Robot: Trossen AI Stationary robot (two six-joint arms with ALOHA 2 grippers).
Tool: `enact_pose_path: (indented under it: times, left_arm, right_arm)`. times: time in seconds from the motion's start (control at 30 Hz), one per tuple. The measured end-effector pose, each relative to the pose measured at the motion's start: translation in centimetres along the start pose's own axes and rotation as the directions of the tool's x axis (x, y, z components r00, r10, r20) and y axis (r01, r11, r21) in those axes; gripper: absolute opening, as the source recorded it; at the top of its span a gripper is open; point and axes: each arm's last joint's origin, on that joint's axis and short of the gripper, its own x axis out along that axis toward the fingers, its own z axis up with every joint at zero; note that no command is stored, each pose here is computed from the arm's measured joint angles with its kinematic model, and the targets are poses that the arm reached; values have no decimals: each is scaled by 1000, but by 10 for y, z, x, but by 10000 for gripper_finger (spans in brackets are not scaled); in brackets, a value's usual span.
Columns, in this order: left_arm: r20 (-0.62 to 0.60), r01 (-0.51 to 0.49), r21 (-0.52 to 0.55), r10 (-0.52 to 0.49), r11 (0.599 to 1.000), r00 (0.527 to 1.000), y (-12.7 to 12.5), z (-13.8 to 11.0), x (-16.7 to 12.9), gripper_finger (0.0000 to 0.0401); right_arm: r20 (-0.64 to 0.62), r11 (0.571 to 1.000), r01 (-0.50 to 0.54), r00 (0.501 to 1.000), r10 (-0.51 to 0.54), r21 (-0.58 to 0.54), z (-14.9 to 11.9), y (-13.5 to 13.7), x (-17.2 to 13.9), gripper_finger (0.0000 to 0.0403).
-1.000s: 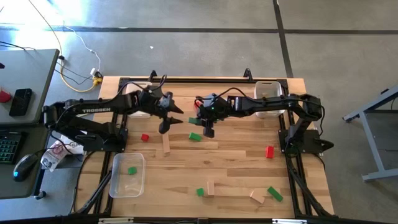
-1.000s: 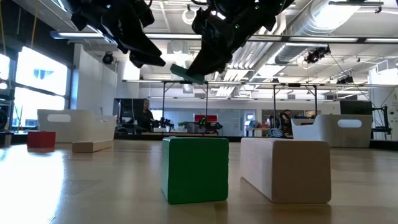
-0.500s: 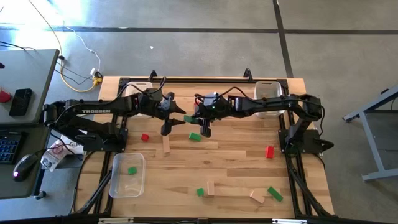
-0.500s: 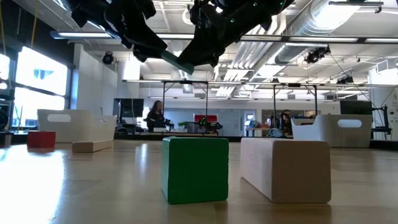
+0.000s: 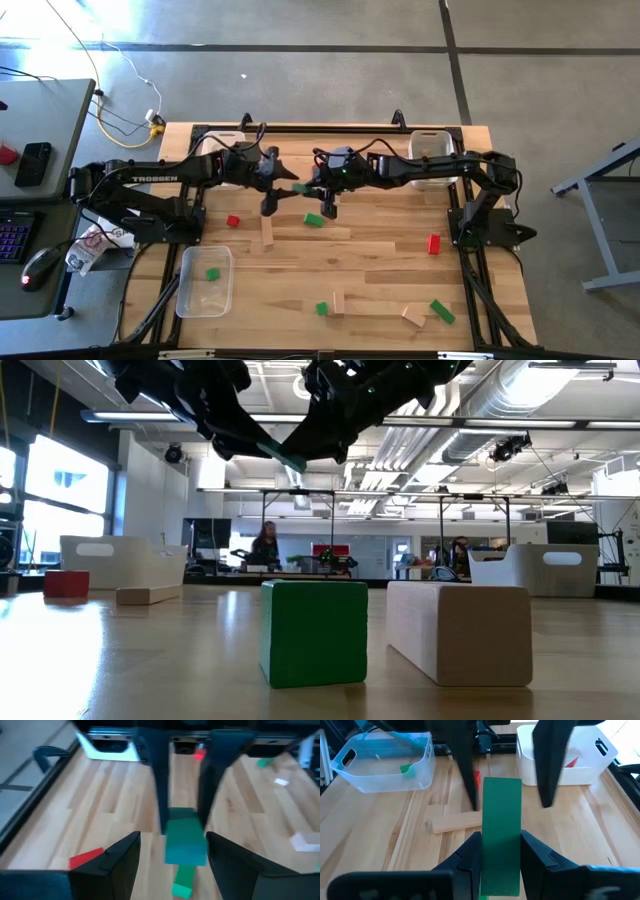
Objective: Sort & place blocks by color
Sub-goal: Put the green block into the transparent bin
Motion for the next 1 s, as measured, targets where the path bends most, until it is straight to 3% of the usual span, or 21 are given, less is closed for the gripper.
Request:
enact_pose_path:
  times: [0.2, 0.53, 0.77, 1.0]
  left_arm:
    - [1, 6, 0, -6, 1000, 1000, 0, 0, 0, 195]
    - [1, 31, 12, -31, 999, 1000, -1, 0, 0, 75]
    - [-4, 37, -5, -37, 999, 999, -3, 0, 0, 74]
    - [-31, 56, -18, -57, 998, 998, -13, -2, 2, 80]
  right_arm:
    - [3, 1000, 2, 1000, -2, -1, 0, 0, 0, 78]
    - [2, 1000, 4, 1000, -4, -5, 0, 0, 0, 78]
    - [-3, 1000, -5, 1000, 5, 4, 0, 2, 0, 92]
    - [-14, 1000, -1, 1000, 1, -3, -1, 10, 1, 163]
